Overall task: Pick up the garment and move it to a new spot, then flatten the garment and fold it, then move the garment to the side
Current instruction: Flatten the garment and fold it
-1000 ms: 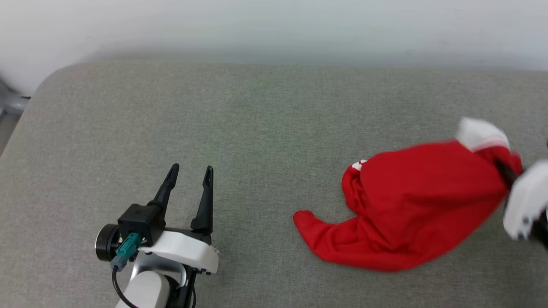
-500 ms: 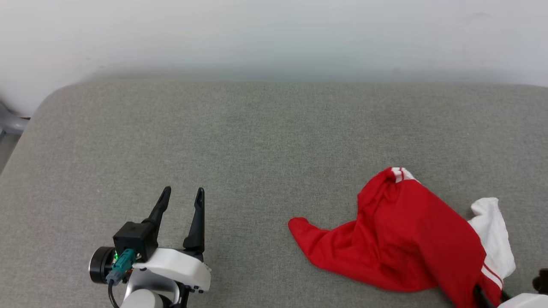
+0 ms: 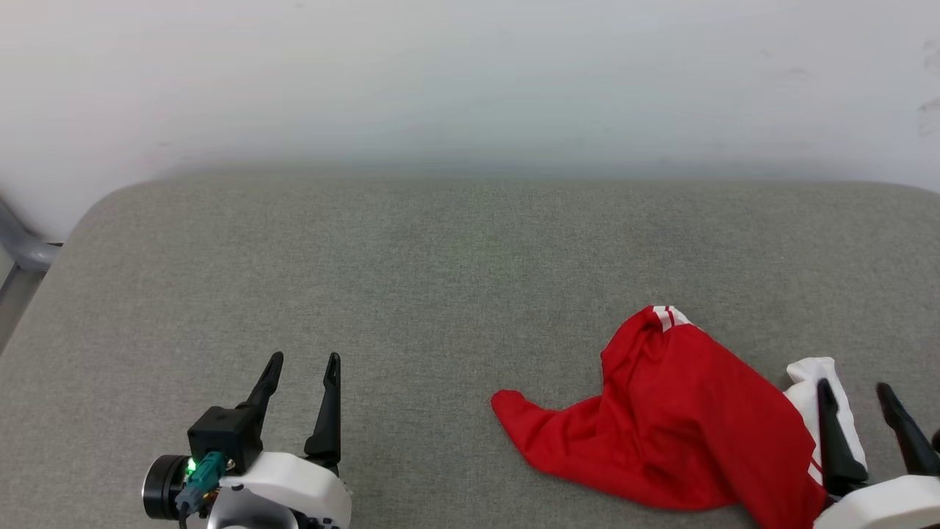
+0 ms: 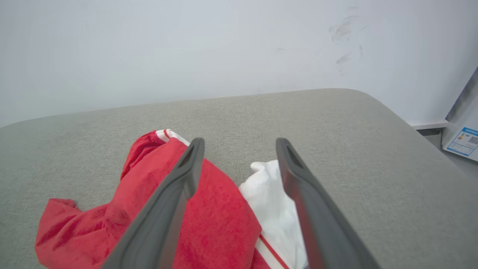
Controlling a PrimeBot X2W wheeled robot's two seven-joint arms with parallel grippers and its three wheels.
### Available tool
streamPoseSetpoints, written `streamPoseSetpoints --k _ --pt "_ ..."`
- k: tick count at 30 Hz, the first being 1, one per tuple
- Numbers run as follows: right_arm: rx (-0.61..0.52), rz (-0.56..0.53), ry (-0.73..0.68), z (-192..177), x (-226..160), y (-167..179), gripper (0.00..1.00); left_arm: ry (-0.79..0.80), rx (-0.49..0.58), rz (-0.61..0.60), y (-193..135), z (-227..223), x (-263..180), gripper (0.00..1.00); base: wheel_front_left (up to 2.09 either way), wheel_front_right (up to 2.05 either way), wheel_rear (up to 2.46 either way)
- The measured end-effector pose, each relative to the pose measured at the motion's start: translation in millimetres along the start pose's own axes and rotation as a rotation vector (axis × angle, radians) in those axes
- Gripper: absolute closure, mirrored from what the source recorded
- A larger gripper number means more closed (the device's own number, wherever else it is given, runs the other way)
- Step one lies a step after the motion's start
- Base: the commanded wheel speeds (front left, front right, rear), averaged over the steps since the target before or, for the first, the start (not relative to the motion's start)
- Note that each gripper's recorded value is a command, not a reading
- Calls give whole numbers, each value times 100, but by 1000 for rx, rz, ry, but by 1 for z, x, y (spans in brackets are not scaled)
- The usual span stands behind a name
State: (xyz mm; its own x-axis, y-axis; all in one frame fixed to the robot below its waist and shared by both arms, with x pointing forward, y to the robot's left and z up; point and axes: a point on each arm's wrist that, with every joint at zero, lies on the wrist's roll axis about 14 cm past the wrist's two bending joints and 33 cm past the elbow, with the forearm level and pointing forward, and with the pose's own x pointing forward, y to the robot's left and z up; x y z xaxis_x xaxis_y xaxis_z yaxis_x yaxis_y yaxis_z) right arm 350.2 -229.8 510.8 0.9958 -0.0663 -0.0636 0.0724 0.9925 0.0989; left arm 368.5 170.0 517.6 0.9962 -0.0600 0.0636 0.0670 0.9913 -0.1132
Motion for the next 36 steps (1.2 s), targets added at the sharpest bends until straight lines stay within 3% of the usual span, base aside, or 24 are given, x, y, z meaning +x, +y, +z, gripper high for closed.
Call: streamPoseSetpoints --k 7,12,13,18,25,29,36 --pt "-30 100 -83 29 -8 34 0 10 15 -18 -3 2 -1 0 0 0 0" --pt "-24 126 -92 36 -14 43 0 58 19 -102 -23 -3 8 0 0 0 0" --pt "-20 123 -86 36 -14 43 0 104 6 -198 -49 -6 21 0 0 0 0" --pt "-21 100 -39 26 -12 36 0 228 -2 -391 -101 -20 39 0 0 0 0" --pt "-28 66 -4 17 -1 27 0 513 60 -620 -158 -73 43 0 0 0 0" --pt "-19 39 15 9 5 19 0 691 120 -722 -177 -108 34 0 0 0 0" --pt "-4 -2 50 -4 10 6 0 910 273 -816 -177 -155 20 0 0 0 0"
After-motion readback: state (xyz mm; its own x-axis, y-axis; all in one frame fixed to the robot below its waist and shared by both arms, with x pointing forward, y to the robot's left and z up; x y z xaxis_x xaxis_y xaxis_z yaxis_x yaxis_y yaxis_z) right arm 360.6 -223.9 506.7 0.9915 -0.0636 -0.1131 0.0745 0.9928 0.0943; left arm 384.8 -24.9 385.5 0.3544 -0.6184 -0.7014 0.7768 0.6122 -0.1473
